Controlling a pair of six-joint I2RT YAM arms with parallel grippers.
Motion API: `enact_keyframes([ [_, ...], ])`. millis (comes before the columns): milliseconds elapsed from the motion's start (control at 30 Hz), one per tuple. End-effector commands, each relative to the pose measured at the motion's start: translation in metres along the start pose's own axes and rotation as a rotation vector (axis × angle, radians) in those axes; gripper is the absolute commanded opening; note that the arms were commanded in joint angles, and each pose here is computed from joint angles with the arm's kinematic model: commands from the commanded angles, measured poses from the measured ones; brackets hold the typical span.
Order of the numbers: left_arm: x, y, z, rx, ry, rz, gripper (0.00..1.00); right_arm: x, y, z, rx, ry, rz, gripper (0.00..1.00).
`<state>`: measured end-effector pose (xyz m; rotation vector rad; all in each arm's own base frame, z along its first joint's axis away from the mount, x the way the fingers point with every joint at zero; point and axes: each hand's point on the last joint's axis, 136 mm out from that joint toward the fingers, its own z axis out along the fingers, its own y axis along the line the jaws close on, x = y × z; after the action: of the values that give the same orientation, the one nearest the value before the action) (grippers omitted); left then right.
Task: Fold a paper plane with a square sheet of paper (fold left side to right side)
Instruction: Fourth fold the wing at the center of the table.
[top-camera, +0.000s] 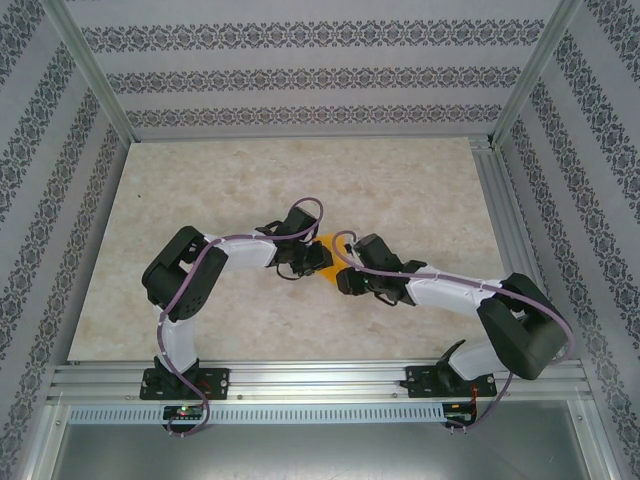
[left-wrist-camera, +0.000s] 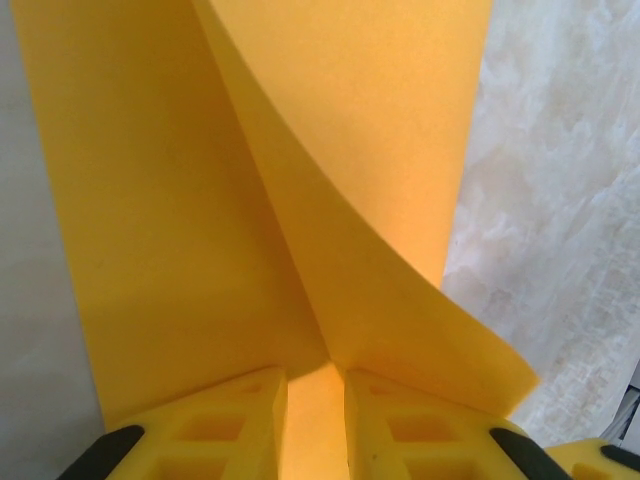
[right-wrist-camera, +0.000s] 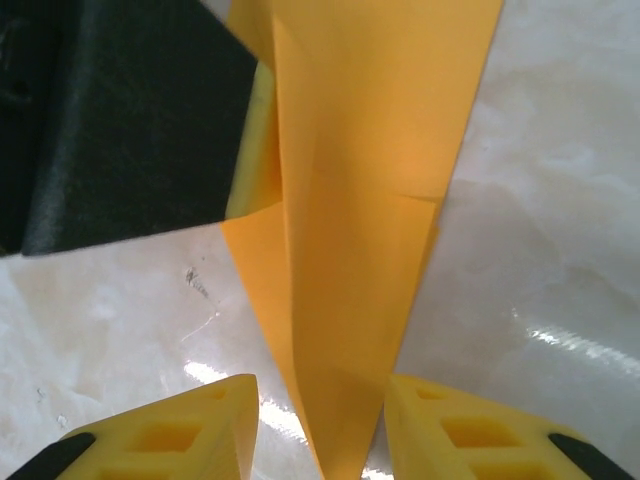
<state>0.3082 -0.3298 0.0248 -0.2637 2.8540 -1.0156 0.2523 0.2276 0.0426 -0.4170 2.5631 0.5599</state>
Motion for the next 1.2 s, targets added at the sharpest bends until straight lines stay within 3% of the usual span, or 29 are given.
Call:
enact_keyframes([
  [0, 0.0, -0.008, 0.003, 0.006, 0.002, 0.014, 0.24, -0.032, 0.006, -0.011, -0.102, -0.085, 0.072, 0.39],
  [267, 0.001, -0.008, 0.002, 0.004, 0.002, 0.015, 0.24, -0.073, 0.013, -0.02, -0.316, -0.116, 0.212, 0.37],
  [667, 0.001, -0.006, 0.001, 0.002, 0.001, 0.014, 0.24, -0.089, 0.01, 0.015, -0.345, -0.036, 0.298, 0.29],
  [1167, 0.002, -0.006, 0.001, -0.001, 0.003, 0.014, 0.24, -0.091, 0.004, 0.034, -0.352, -0.001, 0.339, 0.28],
])
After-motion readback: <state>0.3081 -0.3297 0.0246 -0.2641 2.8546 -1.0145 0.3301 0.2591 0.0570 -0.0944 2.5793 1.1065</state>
